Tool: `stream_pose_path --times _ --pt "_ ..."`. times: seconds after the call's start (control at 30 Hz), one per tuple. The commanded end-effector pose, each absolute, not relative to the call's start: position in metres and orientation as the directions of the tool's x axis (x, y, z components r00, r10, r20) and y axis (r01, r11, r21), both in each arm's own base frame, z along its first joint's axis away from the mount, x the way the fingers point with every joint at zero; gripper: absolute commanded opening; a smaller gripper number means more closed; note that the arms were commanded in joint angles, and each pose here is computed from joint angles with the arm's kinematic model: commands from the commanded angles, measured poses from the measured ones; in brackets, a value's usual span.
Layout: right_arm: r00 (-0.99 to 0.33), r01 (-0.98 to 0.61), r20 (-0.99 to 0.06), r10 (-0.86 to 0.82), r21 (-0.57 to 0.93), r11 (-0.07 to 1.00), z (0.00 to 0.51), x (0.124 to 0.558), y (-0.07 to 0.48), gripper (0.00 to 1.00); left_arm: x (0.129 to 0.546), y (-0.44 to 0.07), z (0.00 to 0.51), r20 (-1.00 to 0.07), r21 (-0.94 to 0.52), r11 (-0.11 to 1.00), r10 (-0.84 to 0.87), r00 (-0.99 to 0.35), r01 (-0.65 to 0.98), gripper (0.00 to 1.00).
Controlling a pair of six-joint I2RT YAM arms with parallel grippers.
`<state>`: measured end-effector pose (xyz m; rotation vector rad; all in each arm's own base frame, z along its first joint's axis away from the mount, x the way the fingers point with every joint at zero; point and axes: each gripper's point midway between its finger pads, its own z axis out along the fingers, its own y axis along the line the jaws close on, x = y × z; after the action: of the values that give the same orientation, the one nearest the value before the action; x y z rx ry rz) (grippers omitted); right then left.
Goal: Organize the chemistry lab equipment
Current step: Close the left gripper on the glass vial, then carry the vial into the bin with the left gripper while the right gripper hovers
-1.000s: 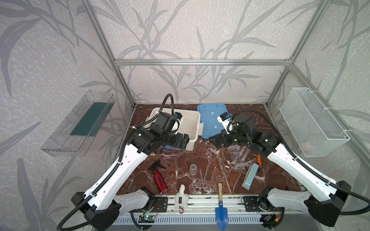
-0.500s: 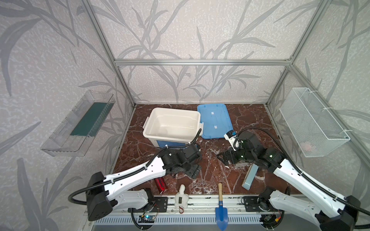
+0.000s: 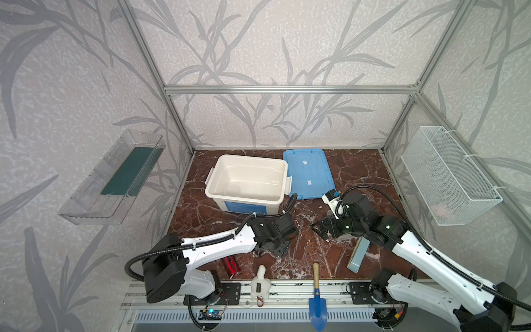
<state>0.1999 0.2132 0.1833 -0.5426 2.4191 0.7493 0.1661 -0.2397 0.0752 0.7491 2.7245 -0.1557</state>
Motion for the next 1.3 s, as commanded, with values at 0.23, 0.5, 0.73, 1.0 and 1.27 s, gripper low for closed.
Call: stream_pose_path --times 0.23,0.5,0.73,1.0,1.27 --pt "-0.759 -0.525 -0.619 -0.200 0.400 0.751 0.189 0.202 0.217 0.98 0.179 -0.237 0.054 -0.339 0.040 0.894 0.432 -0.836 0.445 0.64" --pt "-0.767 -0.516 -0.608 -0.204 0.397 0.759 0.183 0.202 0.216 0.97 0.181 -0.233 0.037 -0.315 0.085 0.896 0.440 -0.841 0.437 0.63" --pt "-0.771 -0.512 -0.603 -0.207 0.393 0.764 0.180 0.202 0.214 0.96 0.183 -0.235 0.049 -0.331 0.078 0.902 0.425 -0.842 0.425 0.47" --pt "-0.757 -0.518 -0.623 -0.196 0.391 0.761 0.189 0.205 0.216 0.96 0.180 -0.222 0.117 -0.411 0.027 0.919 0.369 -0.834 0.393 0.32" --pt "-0.718 -0.558 -0.677 -0.161 0.421 0.715 0.226 0.223 0.239 0.95 0.199 -0.201 0.235 -0.571 -0.024 0.933 0.282 -0.771 0.360 0.26"
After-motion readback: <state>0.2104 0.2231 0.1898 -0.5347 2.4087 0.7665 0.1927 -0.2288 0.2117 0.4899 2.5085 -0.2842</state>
